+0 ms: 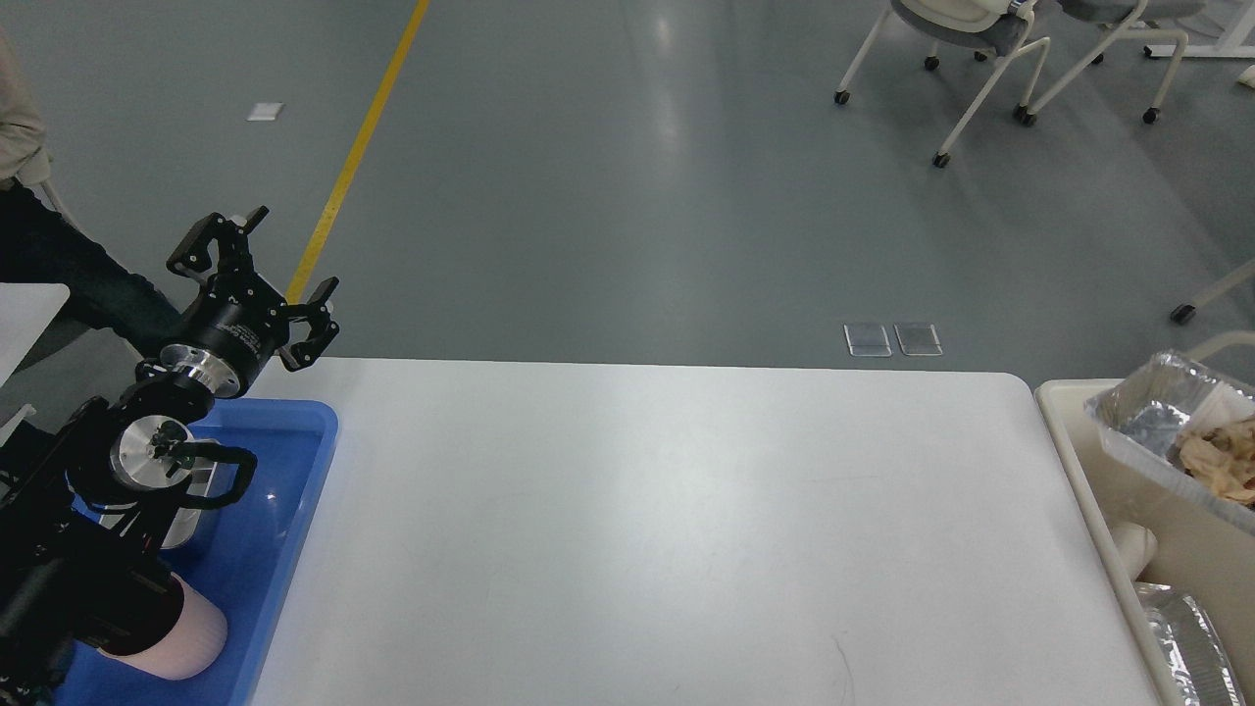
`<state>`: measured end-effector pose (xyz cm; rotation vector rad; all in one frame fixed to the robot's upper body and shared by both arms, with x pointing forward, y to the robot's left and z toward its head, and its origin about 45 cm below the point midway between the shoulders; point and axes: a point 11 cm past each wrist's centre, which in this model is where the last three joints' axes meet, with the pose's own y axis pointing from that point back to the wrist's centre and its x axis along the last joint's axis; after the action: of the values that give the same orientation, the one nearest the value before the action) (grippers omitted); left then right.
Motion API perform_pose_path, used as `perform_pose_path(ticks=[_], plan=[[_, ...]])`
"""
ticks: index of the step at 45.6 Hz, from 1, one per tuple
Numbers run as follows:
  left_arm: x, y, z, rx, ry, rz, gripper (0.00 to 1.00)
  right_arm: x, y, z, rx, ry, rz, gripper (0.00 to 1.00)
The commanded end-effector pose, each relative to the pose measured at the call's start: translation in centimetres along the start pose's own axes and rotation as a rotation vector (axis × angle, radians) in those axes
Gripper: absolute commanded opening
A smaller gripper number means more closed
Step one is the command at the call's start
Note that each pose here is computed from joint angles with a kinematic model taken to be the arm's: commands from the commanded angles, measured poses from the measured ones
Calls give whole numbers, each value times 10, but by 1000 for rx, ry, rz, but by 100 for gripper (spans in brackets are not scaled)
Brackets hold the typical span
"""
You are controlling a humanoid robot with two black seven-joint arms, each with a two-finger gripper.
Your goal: Tidy desktop
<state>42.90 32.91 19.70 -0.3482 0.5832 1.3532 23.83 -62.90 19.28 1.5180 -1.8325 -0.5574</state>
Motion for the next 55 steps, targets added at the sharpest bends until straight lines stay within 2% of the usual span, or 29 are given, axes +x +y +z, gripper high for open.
perform_pose_path(ticks=[1, 9, 15, 19, 22, 28, 35, 43, 51, 55], plan=[[3, 3, -6, 7, 8, 8, 97, 11, -6, 8, -5, -27, 116, 100], [8, 7, -9, 13, 12, 21, 97, -6, -22, 8, 7, -42, 103, 100], [15, 11, -7, 7, 14, 40, 97, -53, -49, 2, 32, -63, 27, 100], [16, 11, -6, 4, 17, 44, 97, -61, -57, -3, 37, -21, 44, 100], [16, 10, -5, 1, 17, 43, 97, -81, -65, -27, 85, 1, -1, 100], [17, 12, -1, -12, 21, 39, 97, -164, -86, -112, 255, -43, -156, 100], [28, 23, 2, -38, 51, 61, 97, -214, -70, -192, 496, -491, -347, 100], [41, 39, 0, -64, 86, 79, 97, -260, -30, -217, 674, -928, -630, 100], [31, 61, 12, -148, 126, 29, 97, -294, -1, -185, 697, -1108, -777, 100], [31, 77, 14, -179, 141, 27, 97, -295, 6, -162, 700, -1175, -790, 100]])
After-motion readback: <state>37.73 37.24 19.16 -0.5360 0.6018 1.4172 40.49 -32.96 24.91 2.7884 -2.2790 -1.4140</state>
